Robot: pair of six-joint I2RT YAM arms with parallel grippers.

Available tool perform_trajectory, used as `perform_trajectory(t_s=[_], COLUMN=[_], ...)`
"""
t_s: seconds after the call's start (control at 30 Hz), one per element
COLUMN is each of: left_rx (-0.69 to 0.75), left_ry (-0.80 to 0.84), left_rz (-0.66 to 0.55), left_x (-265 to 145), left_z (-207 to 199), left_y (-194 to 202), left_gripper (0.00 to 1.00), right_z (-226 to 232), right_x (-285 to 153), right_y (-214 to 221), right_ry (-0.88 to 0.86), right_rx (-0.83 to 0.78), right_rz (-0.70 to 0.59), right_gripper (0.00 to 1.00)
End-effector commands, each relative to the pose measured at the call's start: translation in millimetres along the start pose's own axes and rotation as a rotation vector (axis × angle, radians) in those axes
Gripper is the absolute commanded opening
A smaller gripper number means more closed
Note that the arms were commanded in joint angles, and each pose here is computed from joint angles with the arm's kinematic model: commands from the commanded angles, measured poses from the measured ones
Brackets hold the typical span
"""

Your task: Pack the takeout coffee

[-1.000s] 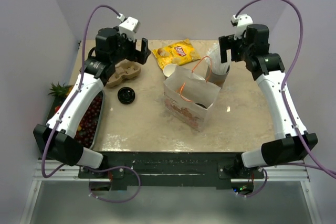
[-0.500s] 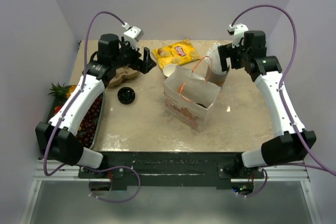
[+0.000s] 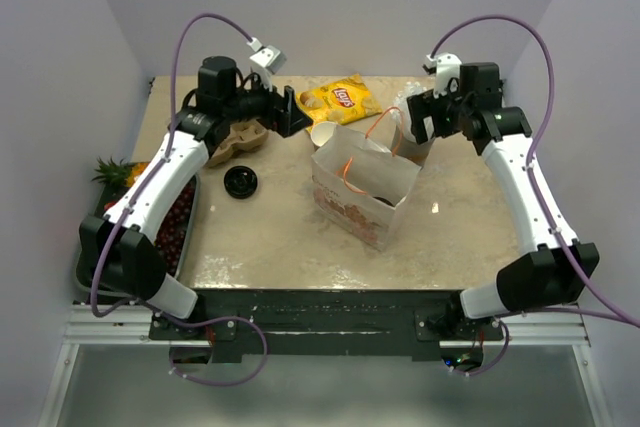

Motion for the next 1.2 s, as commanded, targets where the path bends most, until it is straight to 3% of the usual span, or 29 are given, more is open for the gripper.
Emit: perform_trajectory(t_s=[0.0, 0.2, 0.3, 0.4, 0.47, 0.53, 0.63, 0.67, 0.73, 1.17], left_rx=[0.076, 0.123, 0.101, 0.121, 0.117, 0.109, 0.107, 0.109, 0.121, 0.280], left_ry=[0.103, 0.037, -0.058, -0.050, -0.033, 0.007, 0.075, 0.089, 0.113, -0.041], left_rz=[-0.018, 0.061, 0.079, 0.096, 0.126, 0.145, 0.162, 0.167, 0.156, 0.113], left_x=[13.5, 44.4, 49.8, 46.9, 45.4, 43.5, 38.2, 35.4, 26.0, -34.1], left_z=[-29.6, -40.4, -28.2, -31.4, -33.8, -40.4, -53.1, -55.4, -63.5, -57.1], left_y=[-17.9, 0.9, 7.4, 11.1, 21.6, 29.2, 38.4, 41.2, 38.6, 58.1], left_gripper=[0.91, 0.91, 0.82, 0.75, 0.61, 0.54, 0.30, 0.15, 0.00, 0.00], right_z=[9.1, 14.2, 15.4, 16.0, 16.4, 16.9, 17.8, 18.5, 19.0, 26.2], right_x=[-19.5, -31.0, -37.8, -42.1, -43.0, -45.7, -49.6, -50.6, -51.3, -43.7], right_y=[-0.5, 5.1, 4.9, 7.2, 9.3, 10.3, 11.6, 12.3, 15.0, 19.0], right_ry=[-0.054, -0.056, -0.056, -0.052, -0.051, -0.050, -0.048, -0.049, -0.048, -0.085], right_rx=[-0.023, -0.015, -0.010, -0.015, -0.016, -0.020, -0.019, -0.021, -0.020, -0.001], right_rz=[-0.052, -0.073, -0.089, -0.091, -0.089, -0.094, -0.099, -0.100, -0.098, -0.109], right_gripper=[0.96, 0.96, 0.96, 0.96, 0.96, 0.96, 0.96, 0.96, 0.96, 0.96])
Point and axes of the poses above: each gripper's point midway between its finger pads, its own x axis out along the fingers, its own z axis along the line the jaws close on, y = z × x, the point moved 4 cm from there along -x, back along the fingers, and after that the axes turned 6 degrees about -x, right-handed, at the moved point
